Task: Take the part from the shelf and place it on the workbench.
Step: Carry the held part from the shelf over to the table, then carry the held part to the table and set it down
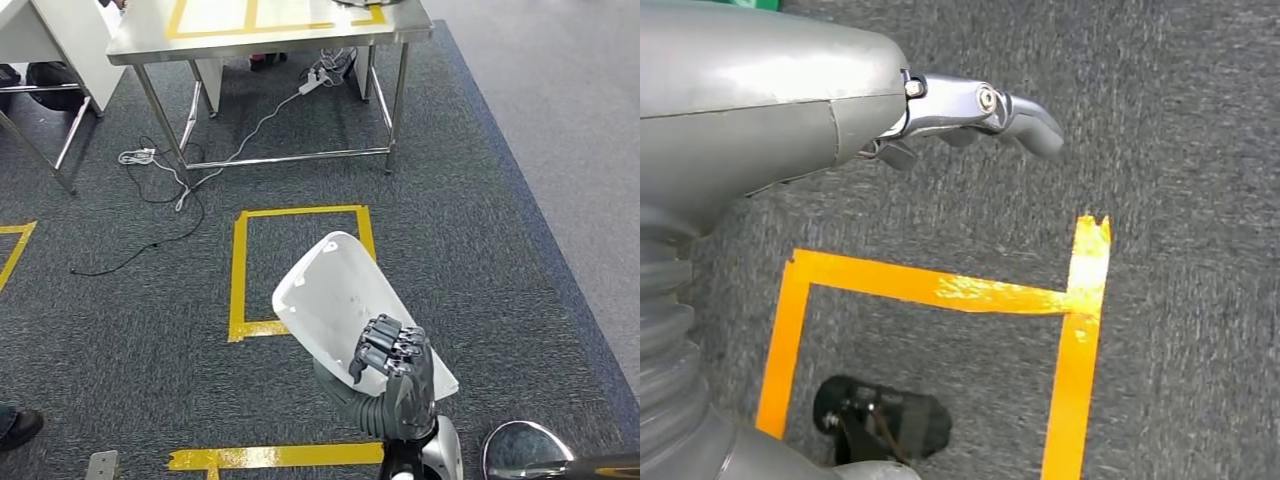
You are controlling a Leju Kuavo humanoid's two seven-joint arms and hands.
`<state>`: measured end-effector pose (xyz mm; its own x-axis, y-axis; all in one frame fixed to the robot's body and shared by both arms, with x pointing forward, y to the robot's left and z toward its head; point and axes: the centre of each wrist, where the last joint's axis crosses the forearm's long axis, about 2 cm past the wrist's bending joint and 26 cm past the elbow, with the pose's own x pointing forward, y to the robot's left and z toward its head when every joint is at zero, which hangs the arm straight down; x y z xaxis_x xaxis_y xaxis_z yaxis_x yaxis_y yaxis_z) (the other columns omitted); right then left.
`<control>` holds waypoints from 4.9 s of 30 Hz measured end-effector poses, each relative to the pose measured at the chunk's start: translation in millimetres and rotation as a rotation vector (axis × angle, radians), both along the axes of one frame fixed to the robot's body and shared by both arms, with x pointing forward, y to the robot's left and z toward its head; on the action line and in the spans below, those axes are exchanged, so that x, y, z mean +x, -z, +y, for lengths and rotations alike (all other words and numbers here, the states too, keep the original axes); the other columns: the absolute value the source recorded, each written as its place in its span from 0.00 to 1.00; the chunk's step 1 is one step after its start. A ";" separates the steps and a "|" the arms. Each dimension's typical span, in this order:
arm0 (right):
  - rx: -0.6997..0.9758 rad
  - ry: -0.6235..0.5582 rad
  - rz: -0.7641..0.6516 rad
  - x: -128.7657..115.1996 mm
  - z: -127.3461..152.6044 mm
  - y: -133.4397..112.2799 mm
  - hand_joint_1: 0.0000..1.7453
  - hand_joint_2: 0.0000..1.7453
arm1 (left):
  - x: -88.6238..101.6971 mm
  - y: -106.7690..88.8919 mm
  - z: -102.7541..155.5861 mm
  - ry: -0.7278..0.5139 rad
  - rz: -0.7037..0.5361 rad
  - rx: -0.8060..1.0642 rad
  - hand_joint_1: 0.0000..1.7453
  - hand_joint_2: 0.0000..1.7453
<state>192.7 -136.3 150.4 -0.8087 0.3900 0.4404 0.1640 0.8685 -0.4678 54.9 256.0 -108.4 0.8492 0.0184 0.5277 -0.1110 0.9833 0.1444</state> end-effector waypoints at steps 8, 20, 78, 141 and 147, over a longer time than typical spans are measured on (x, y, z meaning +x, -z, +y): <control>0.001 0.000 0.002 -1.4 -0.1 0.5 1.00 1.00 | -5.8 0.9 1.9 0.002 0.011 0.004 0.00 1.00; 0.006 0.003 -0.009 -0.2 -1.0 -2.3 1.00 1.00 | -2.7 0.3 -0.3 0.003 0.005 0.000 0.00 1.00; 0.004 0.045 -0.011 -5.1 -16.5 0.7 1.00 1.00 | 7.0 -1.5 -6.1 0.035 0.006 0.001 0.00 1.00; 0.010 0.052 0.005 10.6 -15.7 -3.5 1.00 1.00 | 17.1 -3.4 -9.5 0.090 0.013 0.005 0.00 1.00; 0.012 0.047 0.014 16.2 -14.6 -5.2 1.00 1.00 | 19.0 -4.2 -14.3 0.110 0.016 0.000 0.00 1.00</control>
<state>208.9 -150.9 155.6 -0.7831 0.4220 0.4569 0.1983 0.8657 -0.4597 74.0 241.7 -104.2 0.8542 -0.0754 0.5144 -0.0004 0.9893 0.1456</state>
